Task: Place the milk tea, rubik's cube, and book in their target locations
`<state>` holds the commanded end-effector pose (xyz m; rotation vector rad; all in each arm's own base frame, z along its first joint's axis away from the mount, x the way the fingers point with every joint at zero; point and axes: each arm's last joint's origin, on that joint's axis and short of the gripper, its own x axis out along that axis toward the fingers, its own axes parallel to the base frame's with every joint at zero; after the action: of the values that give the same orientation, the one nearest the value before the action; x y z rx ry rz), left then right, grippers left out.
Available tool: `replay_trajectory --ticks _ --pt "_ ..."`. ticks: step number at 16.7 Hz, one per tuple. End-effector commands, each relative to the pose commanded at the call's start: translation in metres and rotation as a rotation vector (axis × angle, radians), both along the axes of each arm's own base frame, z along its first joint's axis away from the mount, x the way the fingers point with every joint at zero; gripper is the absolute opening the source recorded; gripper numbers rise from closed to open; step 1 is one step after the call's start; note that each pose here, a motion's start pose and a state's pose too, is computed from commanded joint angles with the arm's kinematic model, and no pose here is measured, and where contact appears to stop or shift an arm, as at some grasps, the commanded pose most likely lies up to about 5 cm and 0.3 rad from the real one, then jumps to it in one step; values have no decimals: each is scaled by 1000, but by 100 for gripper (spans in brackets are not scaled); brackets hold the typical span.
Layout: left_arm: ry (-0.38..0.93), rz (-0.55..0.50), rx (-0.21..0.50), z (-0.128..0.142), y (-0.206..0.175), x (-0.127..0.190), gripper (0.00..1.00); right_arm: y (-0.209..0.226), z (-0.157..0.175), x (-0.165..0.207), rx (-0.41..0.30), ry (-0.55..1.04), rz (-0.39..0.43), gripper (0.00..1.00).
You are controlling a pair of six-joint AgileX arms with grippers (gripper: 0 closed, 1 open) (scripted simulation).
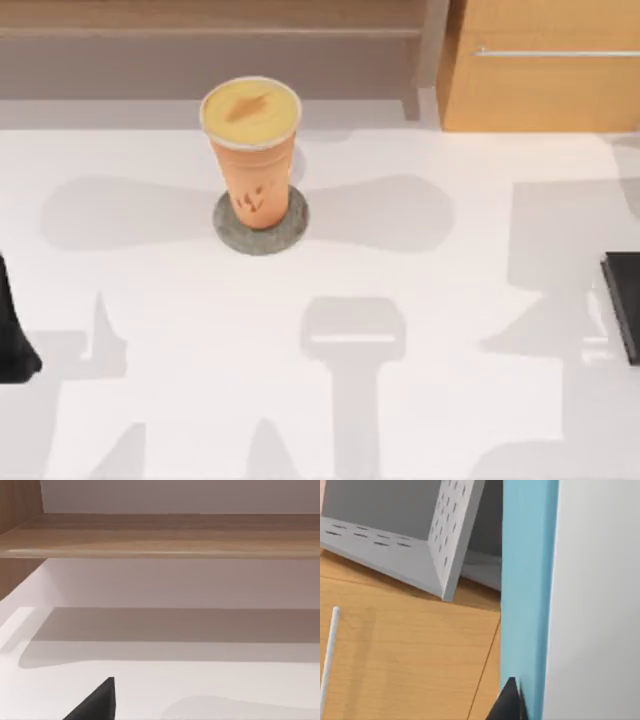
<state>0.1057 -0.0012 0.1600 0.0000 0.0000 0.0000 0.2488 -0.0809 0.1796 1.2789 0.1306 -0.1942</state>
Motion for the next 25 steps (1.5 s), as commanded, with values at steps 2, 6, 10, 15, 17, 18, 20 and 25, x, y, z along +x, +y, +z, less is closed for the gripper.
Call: replay_trajectory --ticks 2,6,10,15,17,18,20,25 --pt "0 0 0 0 0 0 100 15 -39 -29 134 110 -25 0" --pt "0 0 0 0 0 0 100 34 -84 -71 269 267 -59 0" --pt "0 0 0 0 0 0 100 38 -92 -80 288 300 -62 0" --pt "0 0 0 0 0 0 100 37 -90 -77 288 286 -63 0" --pt "0 0 0 0 0 0 100 37 -92 -76 288 294 -62 0" --pt "0 0 0 0 0 0 100 38 -93 -76 288 298 -62 0" --pt "0 0 0 0 0 0 100 38 -94 -75 288 300 -62 0" --pt "0 0 0 0 0 0 100 38 -94 -75 288 300 -62 23"
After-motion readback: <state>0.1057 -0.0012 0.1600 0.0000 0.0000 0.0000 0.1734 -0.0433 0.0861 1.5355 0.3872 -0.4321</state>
